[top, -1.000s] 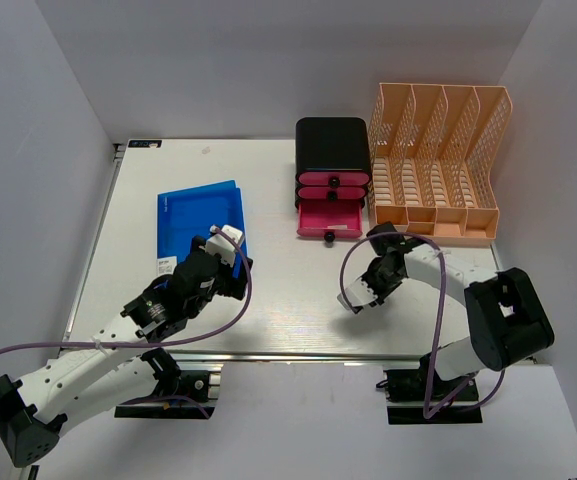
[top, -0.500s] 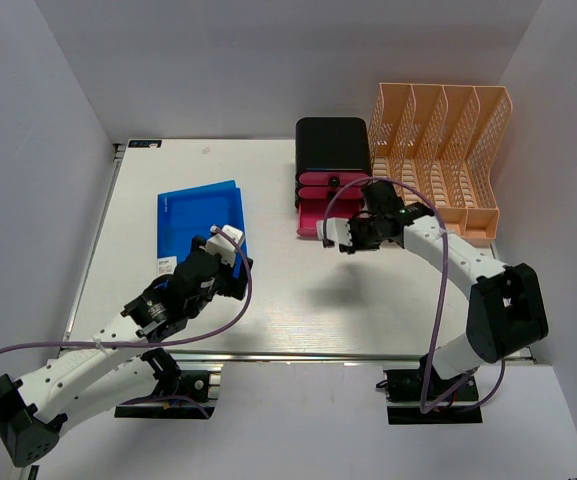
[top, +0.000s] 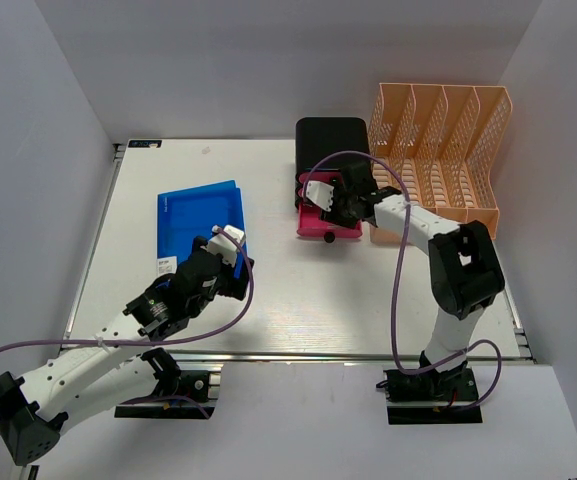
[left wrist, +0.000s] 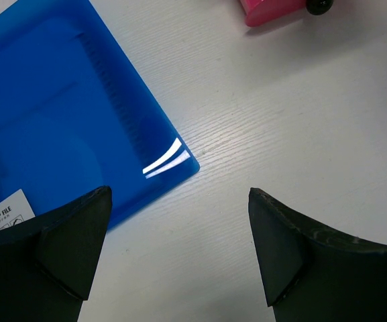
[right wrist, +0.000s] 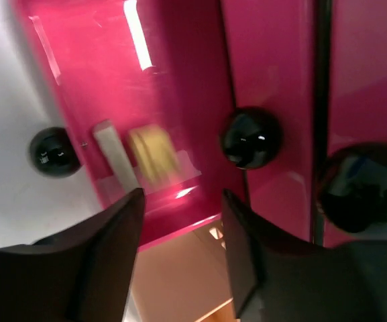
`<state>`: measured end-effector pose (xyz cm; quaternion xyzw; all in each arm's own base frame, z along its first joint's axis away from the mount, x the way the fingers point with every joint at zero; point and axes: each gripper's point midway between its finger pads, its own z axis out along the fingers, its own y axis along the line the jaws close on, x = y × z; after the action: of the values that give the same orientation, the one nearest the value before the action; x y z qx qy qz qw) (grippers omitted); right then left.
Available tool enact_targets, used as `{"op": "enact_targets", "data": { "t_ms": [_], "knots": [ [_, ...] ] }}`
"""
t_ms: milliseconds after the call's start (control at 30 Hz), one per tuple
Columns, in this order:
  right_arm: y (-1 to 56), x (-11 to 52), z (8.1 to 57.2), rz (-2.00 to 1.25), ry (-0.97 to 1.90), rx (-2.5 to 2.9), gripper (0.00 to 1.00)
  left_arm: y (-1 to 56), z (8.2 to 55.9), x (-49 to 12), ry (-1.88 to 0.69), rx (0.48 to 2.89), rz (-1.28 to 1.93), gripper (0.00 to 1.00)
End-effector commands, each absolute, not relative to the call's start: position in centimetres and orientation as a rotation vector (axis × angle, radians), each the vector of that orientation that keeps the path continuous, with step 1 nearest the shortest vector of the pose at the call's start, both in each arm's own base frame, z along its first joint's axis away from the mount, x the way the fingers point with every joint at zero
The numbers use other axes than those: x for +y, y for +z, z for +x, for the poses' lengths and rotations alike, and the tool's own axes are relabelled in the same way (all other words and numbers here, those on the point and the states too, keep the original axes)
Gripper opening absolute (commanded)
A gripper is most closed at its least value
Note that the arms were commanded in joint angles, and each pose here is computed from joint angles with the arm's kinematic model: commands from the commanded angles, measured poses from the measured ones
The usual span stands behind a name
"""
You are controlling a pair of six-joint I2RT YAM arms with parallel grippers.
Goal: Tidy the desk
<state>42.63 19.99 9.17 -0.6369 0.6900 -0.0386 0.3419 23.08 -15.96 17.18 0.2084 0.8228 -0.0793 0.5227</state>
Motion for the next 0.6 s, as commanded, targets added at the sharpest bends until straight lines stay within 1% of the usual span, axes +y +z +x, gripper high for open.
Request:
{"op": "enact_targets", "data": {
  "t_ms": [0, 33, 167, 233, 267, 300, 333, 367, 467, 500, 567],
  "knots": [
    [12.0, 20.3, 44.9, -1.529, -0.163, 1.774, 0.57, 17.2, 23.3, -15.7, -0.177, 1.966, 0.492, 0.92],
    [12.1, 20.8, 44.4, -1.536, -0.111, 1.762, 0.58, 17.3, 23.3, -15.7, -0.178, 1.964, 0.492, 0.92],
    [13.6, 20.9, 42.7, -1.53, -0.06, 1.722, 0.57, 17.4, 23.2, -15.8, -0.188, 1.961, 0.497, 0.92],
    [13.9, 21.2, 42.1, -1.549, -0.014, 1.706, 0.49, 17.4, 23.2, -15.9, -0.19, 1.961, 0.501, 0.92],
    [14.1, 21.3, 41.3, -1.578, 0.017, 1.707, 0.31, 17.4, 23.2, -15.9, -0.19, 1.963, 0.5, 0.92],
    [14.0, 21.4, 40.9, -1.626, 0.028, 1.674, 0.18, 17.5, 23.2, -15.9, -0.193, 1.959, 0.5, 0.92],
    [13.9, 22.0, 39.9, -1.684, 0.095, 1.629, 0.0, 17.5, 23.1, -15.8, -0.192, 1.958, 0.499, 0.92],
    [13.0, 22.3, 37.8, -1.814, 0.169, 1.558, 0.0, 17.5, 23.1, -15.8, -0.191, 1.959, 0.497, 0.92],
    [11.2, 22.1, 35.1, -1.961, 0.274, 1.511, 0.0, 17.7, 23.1, -15.8, -0.197, 1.952, 0.493, 0.92],
    [10.6, 21.9, 33.4, -2.021, 0.355, 1.519, 0.0, 17.7, 23.1, -15.8, -0.197, 1.95, 0.492, 0.92],
    [9.1, 21.3, 32.7, -2.088, 0.389, 1.537, 0.0, 17.7, 23.1, -15.8, -0.197, 1.95, 0.492, 0.92]
  ]
}}
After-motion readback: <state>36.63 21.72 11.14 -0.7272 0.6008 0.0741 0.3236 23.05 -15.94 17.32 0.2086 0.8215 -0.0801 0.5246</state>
